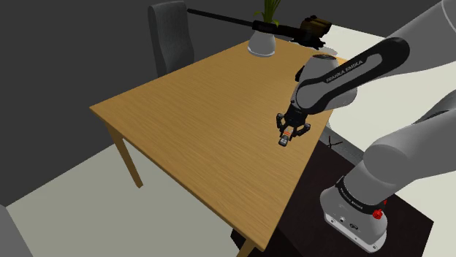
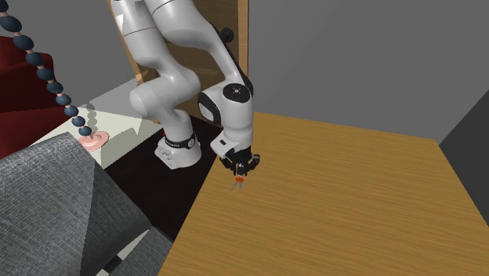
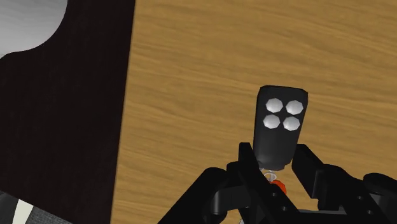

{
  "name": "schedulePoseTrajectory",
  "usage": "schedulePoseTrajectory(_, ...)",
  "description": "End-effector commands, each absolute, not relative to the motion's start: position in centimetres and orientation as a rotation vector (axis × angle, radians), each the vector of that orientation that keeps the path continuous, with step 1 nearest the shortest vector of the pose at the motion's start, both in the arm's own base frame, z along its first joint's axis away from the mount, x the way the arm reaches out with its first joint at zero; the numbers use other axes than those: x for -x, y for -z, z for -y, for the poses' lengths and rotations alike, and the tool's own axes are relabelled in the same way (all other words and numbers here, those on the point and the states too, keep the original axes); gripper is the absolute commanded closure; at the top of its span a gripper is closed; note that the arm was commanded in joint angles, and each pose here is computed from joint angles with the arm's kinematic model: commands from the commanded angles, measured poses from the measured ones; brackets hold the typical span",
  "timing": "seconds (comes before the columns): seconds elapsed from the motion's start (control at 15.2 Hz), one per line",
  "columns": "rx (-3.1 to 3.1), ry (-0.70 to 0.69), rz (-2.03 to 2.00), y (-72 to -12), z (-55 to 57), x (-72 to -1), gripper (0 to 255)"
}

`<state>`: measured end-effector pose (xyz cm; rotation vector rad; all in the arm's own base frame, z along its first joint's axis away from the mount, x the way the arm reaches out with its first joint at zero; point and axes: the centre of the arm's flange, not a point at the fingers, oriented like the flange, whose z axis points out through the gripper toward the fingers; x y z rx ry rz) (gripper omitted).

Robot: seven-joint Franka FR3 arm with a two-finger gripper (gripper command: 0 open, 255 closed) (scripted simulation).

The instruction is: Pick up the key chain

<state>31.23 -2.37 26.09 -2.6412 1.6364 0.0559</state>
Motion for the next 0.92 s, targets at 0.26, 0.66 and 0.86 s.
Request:
schedulePoseTrajectory(0.26, 2.641, -0.057, -1.637, -29.3, 2.3, -31.2, 255)
schedulePoseTrajectory(0.66, 2.641, -0.057, -1.637, -32.4, 2.3, -31.2, 255)
schedulePoseTrajectory(0.86, 2.641, -0.057, -1.637, -33.0, 2.3, -31.2, 255)
